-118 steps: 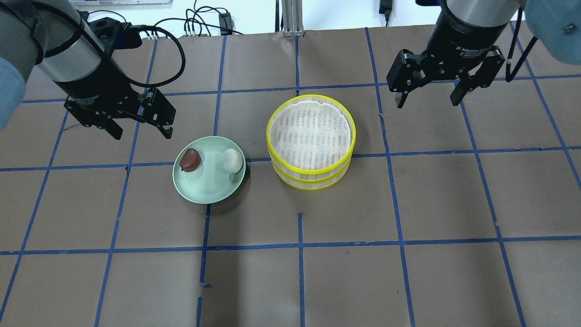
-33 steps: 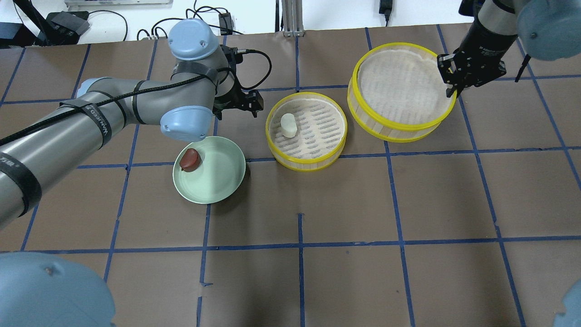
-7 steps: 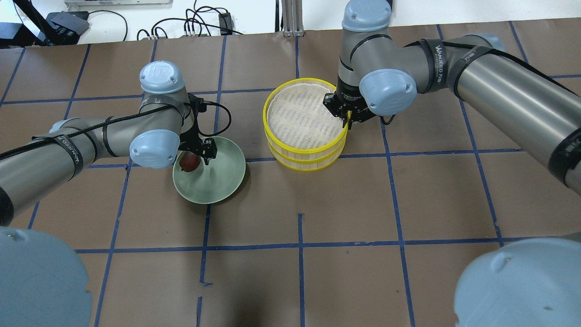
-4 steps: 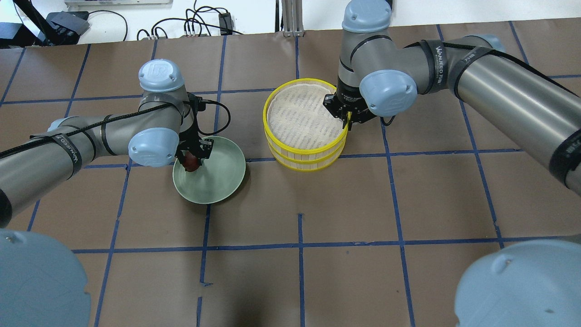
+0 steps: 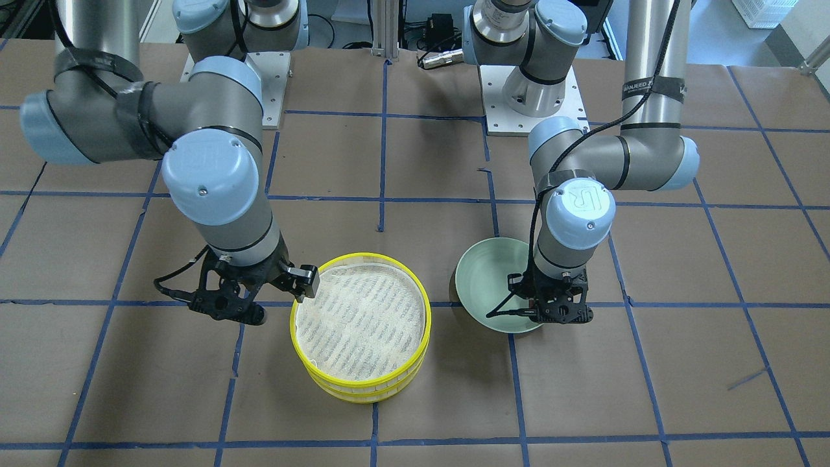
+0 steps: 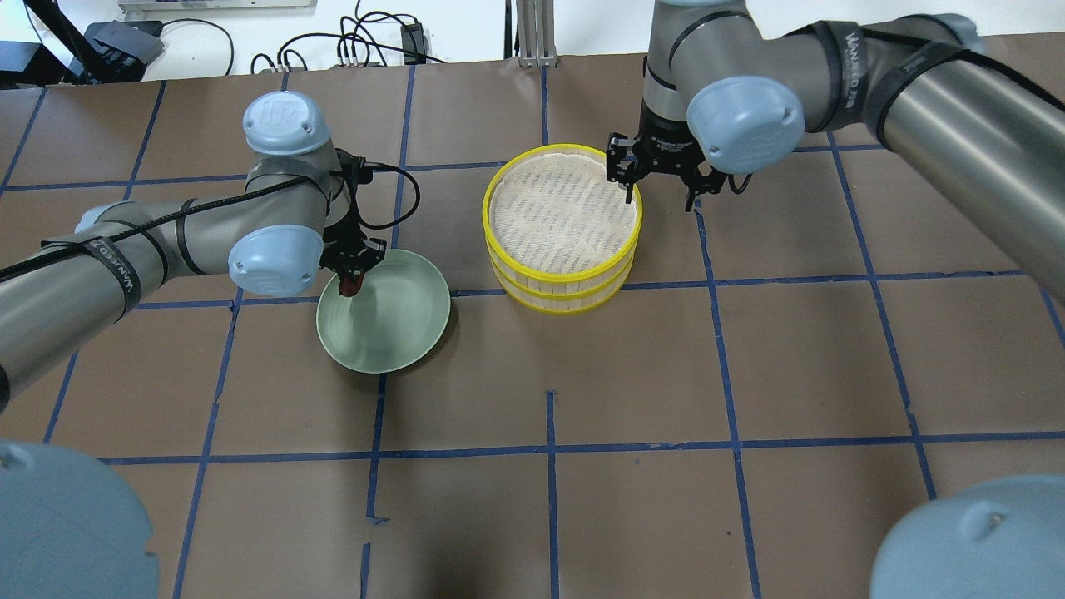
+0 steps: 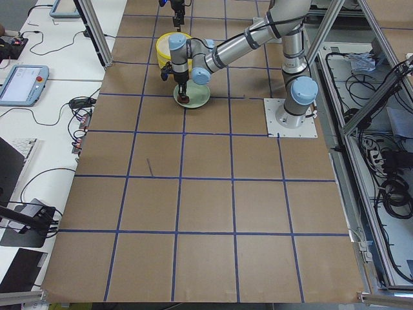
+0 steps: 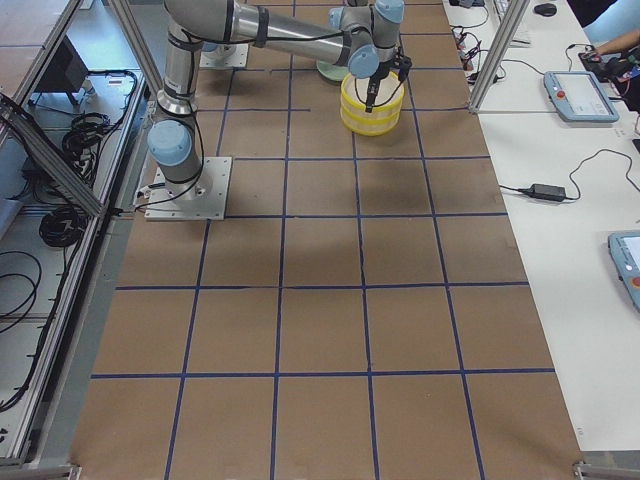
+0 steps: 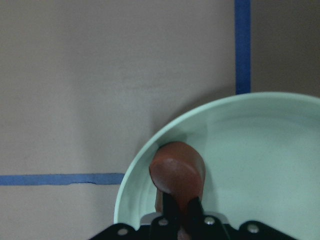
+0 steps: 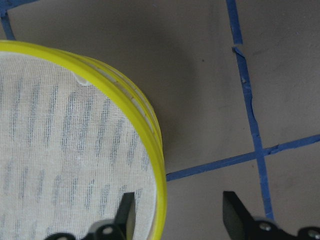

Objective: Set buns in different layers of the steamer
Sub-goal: 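Grasp the dark red bun with left while right releases the tier, then carry the red bun onto the top steamer tier and release it with the left gripper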

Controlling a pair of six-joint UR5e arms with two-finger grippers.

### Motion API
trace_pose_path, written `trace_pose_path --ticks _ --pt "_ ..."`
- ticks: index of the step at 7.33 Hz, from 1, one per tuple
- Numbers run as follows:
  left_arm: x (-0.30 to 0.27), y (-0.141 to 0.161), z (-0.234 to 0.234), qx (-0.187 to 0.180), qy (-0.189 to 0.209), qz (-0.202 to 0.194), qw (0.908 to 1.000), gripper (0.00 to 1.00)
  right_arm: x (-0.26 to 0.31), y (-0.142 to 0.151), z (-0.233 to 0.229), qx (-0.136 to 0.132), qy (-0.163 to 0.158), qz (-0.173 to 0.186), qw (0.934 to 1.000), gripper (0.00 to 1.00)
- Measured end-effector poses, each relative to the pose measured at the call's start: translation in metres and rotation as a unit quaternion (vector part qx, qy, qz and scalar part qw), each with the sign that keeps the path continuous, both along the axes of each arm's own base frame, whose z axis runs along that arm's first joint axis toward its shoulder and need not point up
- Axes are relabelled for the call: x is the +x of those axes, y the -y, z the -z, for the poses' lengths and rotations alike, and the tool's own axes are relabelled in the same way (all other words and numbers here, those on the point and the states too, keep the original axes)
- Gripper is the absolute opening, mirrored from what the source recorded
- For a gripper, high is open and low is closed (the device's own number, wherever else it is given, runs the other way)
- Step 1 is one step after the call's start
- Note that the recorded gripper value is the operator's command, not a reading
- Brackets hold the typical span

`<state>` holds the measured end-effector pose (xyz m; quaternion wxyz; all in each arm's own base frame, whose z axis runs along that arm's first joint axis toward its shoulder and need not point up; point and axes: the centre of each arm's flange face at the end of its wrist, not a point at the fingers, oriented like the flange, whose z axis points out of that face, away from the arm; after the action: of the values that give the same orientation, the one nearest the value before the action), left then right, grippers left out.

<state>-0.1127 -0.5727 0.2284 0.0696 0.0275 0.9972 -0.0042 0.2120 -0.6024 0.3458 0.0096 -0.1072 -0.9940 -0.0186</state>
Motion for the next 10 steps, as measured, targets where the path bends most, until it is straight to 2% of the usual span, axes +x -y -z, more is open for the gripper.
trace_pose_path --ticks 1,3,4,6,7,8,10 --pt "-0.007 0.002 -0.026 -0.024 -0.003 -0.007 0.9997 0.00 -0.024 -0.003 -0.028 0.008 0.001 -0.003 1.0000 0.99" --pt "-0.057 -0.002 -0.074 -0.061 -0.030 -0.026 0.9974 0.00 -0.067 -0.023 -0.084 0.017 0.005 -0.008 0.9998 1.00" --pt "-0.095 -0.005 -0.095 -0.074 -0.059 -0.042 0.9947 0.00 -0.078 -0.037 -0.112 0.017 0.005 -0.017 0.9997 1.00" --pt "-0.161 -0.006 -0.134 -0.099 -0.149 -0.099 0.9789 0.00 -0.085 -0.060 -0.143 0.020 0.009 -0.051 0.9985 1.00" --pt "-0.181 -0.003 -0.145 -0.104 -0.187 -0.117 0.9698 0.16 -0.086 -0.063 -0.146 0.021 0.013 -0.069 0.9973 1.00" --pt "-0.200 0.001 -0.143 -0.106 -0.216 -0.129 0.9619 0.97 -0.086 -0.065 -0.147 0.022 0.015 -0.078 0.9966 1.00" --pt "-0.231 0.004 -0.118 -0.103 -0.243 -0.159 0.9513 1.00 -0.086 -0.067 -0.143 0.026 0.016 -0.080 0.9963 1.00"
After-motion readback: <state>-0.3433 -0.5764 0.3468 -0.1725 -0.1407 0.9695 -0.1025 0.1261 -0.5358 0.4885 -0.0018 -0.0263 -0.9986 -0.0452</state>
